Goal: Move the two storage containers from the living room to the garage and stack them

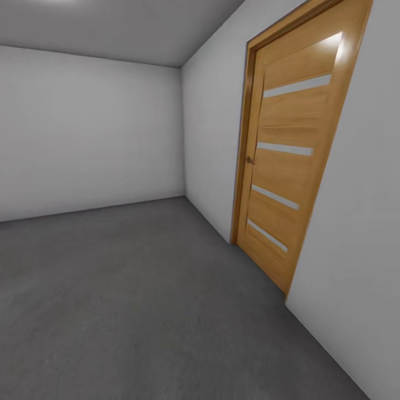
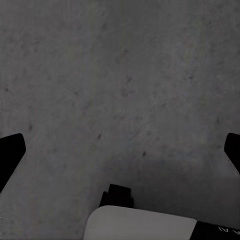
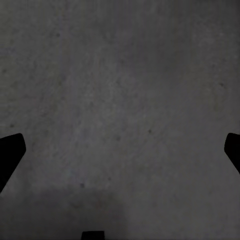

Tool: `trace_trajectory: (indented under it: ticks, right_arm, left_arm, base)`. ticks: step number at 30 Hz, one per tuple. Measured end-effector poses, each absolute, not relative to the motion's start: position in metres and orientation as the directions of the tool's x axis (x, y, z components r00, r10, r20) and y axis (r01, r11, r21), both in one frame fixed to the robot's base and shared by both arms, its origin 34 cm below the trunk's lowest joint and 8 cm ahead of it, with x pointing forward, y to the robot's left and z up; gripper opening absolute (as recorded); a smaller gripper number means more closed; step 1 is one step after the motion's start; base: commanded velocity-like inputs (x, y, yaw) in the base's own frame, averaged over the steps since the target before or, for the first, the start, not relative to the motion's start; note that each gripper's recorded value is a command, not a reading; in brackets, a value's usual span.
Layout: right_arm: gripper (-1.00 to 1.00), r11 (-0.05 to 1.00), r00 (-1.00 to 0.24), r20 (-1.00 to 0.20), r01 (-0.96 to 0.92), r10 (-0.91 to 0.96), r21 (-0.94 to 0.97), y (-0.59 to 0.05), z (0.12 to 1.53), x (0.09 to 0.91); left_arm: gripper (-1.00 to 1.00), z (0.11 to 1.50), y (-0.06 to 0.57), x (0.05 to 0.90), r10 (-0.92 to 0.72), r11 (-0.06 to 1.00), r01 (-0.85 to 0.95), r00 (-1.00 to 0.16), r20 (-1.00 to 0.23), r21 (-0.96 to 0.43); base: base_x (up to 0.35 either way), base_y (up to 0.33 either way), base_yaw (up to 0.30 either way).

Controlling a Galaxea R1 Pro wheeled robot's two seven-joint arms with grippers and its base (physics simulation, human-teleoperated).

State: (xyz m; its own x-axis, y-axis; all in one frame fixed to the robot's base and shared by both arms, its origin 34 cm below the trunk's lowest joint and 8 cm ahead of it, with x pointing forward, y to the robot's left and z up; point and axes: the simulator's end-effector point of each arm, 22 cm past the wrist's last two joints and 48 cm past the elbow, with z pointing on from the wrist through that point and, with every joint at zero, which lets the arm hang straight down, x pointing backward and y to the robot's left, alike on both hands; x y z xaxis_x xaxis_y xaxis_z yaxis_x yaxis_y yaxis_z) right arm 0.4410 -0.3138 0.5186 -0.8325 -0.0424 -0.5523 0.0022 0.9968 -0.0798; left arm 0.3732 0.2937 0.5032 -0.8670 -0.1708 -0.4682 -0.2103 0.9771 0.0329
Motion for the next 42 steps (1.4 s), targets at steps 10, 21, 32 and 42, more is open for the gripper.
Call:
trace_trajectory:
  ticks: [10, 21, 32, 42]
  right_arm:
    - [1.0, 0.997, -0.833, -0.552, 0.002, -0.043, -0.08, -0.3137, 0.5186, 0.441]
    - [1.0, 0.997, -0.833, -0.552, 0.001, -0.043, -0.08, -0.3136, 0.5186, 0.4409]
    - [1.0, 0.997, -0.833, -0.552, 0.001, -0.043, -0.079, -0.3134, 0.5185, 0.4409]
    - [1.0, 0.997, -0.833, -0.552, 0.001, -0.044, -0.08, -0.3136, 0.5185, 0.4408]
  left_arm:
    - [1.0, 0.5031, 0.2938, 0.3731, -0.171, 0.977, -0.21, -0.867, -0.468, 0.033]
    - [1.0, 0.503, 0.2941, 0.3731, -0.171, 0.977, -0.21, -0.867, -0.467, 0.033]
    - [1.0, 0.503, 0.2936, 0.3731, -0.171, 0.977, -0.21, -0.867, -0.467, 0.033]
    - [1.0, 0.503, 0.2937, 0.3731, -0.171, 0.977, -0.21, -0.868, -0.467, 0.033]
  base:
    - [0.329, 0.128, 0.0]
    - [0.318, 0.15, -0.192]
    - [0.284, 0.213, -0.276]
    - [0.278, 0.219, -0.277]
